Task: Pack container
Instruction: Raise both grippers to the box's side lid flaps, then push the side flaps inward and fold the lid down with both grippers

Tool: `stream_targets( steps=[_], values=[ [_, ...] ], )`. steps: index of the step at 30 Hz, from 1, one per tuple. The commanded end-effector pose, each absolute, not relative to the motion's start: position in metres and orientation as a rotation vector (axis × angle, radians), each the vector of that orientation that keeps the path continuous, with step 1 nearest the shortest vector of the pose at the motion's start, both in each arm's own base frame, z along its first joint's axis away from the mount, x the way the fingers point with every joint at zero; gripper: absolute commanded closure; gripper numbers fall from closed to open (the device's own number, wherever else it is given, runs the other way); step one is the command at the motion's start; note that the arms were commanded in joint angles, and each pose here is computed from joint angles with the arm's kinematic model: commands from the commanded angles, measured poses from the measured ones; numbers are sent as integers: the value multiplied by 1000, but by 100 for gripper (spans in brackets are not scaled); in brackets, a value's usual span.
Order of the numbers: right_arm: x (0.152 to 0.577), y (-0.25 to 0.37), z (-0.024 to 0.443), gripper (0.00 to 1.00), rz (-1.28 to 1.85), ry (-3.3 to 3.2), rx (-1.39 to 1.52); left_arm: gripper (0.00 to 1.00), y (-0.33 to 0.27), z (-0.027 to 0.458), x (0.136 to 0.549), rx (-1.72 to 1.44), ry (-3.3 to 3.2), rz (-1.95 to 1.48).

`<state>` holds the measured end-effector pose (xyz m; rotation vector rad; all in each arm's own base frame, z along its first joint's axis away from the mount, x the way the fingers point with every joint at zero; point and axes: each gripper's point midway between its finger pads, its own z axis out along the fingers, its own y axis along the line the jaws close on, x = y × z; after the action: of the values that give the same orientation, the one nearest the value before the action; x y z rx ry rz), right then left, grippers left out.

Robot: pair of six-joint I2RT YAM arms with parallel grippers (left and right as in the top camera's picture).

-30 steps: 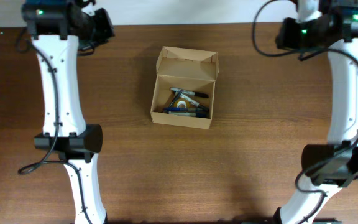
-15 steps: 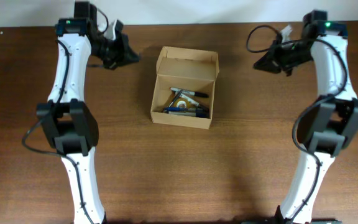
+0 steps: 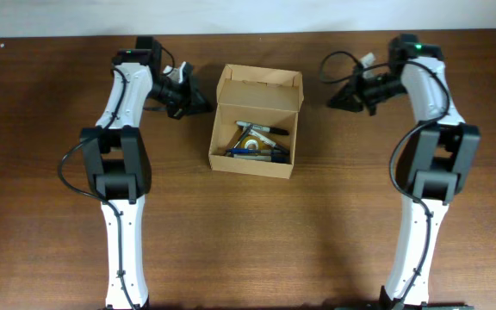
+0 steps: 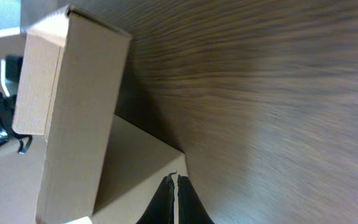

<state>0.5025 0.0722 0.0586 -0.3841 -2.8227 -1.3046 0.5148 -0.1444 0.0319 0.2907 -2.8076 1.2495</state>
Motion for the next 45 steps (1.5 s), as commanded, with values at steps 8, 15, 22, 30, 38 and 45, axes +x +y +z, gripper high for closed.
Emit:
stream_targets(
  steps=[8, 15, 22, 30, 38, 45],
  values=[
    [496, 135, 24, 96, -1314, -2753, -242, 98, -158, 31, 523, 292, -2801, 1305],
    [515, 145, 31, 96, -1438, -2797, -157, 98, -188, 67, 543, 92, -2736, 1675],
    [537, 157, 63, 96, -1753, -2767, 4, 99, -197, 82, 555, 49, -2714, 1799],
    [553, 159, 114, 96, -1867, -2859, 231, 98, -200, 101, 563, -51, -2715, 1901],
    [558, 153, 173, 96, -1780, -3058, 367, 99, -200, 166, 582, -244, -2765, 2065],
    [541, 149, 214, 96, -1608, -3201, 506, 99, -193, 222, 581, -324, -2769, 2145]
  ],
)
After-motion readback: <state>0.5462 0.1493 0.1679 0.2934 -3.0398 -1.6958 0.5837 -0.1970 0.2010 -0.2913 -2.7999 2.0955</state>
